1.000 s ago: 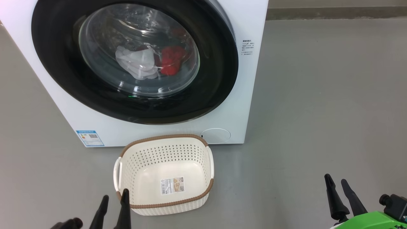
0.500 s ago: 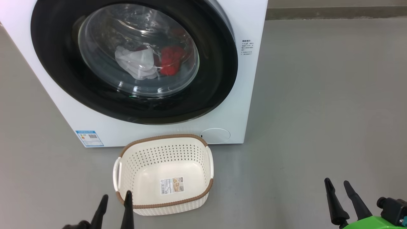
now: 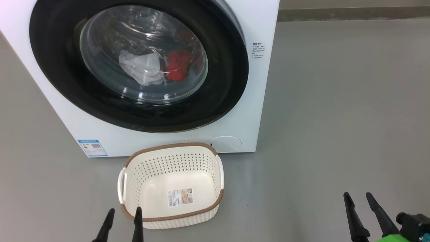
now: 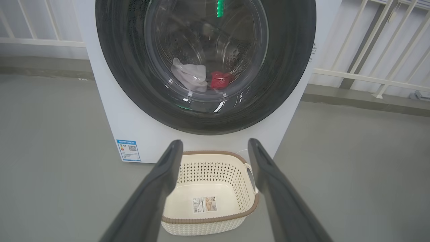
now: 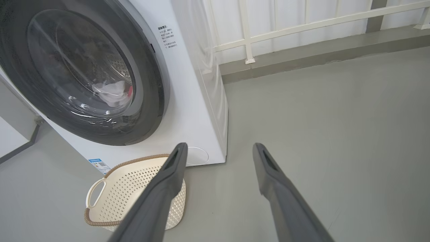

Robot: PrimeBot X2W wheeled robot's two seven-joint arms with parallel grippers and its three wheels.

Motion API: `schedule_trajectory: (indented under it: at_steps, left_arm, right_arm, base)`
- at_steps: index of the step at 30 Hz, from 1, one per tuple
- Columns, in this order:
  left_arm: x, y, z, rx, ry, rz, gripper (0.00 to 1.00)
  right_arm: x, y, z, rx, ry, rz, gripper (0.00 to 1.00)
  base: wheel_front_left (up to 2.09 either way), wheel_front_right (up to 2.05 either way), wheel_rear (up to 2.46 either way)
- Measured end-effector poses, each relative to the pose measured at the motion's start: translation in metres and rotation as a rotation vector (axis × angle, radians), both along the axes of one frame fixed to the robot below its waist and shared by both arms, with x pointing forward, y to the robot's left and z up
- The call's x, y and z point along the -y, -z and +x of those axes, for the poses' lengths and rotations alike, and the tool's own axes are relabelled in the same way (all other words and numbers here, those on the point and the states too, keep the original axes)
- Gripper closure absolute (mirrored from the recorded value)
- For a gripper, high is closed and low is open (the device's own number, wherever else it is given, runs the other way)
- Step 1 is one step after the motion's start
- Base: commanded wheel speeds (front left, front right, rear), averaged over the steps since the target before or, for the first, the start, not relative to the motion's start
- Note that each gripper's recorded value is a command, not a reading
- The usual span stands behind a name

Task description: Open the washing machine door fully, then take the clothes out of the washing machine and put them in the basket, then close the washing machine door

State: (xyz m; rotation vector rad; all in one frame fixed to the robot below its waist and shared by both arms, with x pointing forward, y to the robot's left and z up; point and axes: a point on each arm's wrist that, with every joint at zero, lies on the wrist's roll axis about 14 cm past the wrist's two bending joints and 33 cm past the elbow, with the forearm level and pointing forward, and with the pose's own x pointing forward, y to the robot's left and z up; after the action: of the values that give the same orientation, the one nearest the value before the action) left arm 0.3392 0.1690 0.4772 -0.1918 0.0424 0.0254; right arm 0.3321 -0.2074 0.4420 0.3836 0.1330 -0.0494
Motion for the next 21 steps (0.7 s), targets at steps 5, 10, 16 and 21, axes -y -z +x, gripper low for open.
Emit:
schedule_trajectory:
  at_steps: [5,10,16,21]
  left_arm:
    - [0.000,-0.001,0.000,0.013,0.007,0.047,0.00]
    - [-0.003,0.004,-0.002,0.004,0.002,0.069,0.00]
    - [-0.001,0.009,-0.005,-0.003,0.017,0.117,0.00]
    - [0.000,0.011,-0.005,-0.007,0.025,0.115,0.00]
  right_arm:
    - [0.002,0.003,-0.005,-0.004,-0.009,-0.050,0.00]
    - [0.003,0.000,-0.005,0.010,-0.014,-0.089,0.00]
    - [0.002,0.000,-0.008,0.013,-0.027,-0.139,0.00]
    - [0.003,0.002,-0.010,0.007,-0.021,-0.134,0.00]
  base:
    - [0.00,0.00,0.00]
    - [0.00,0.00,0.00]
    - [0.00,0.00,0.00]
    - [0.00,0.00,0.00]
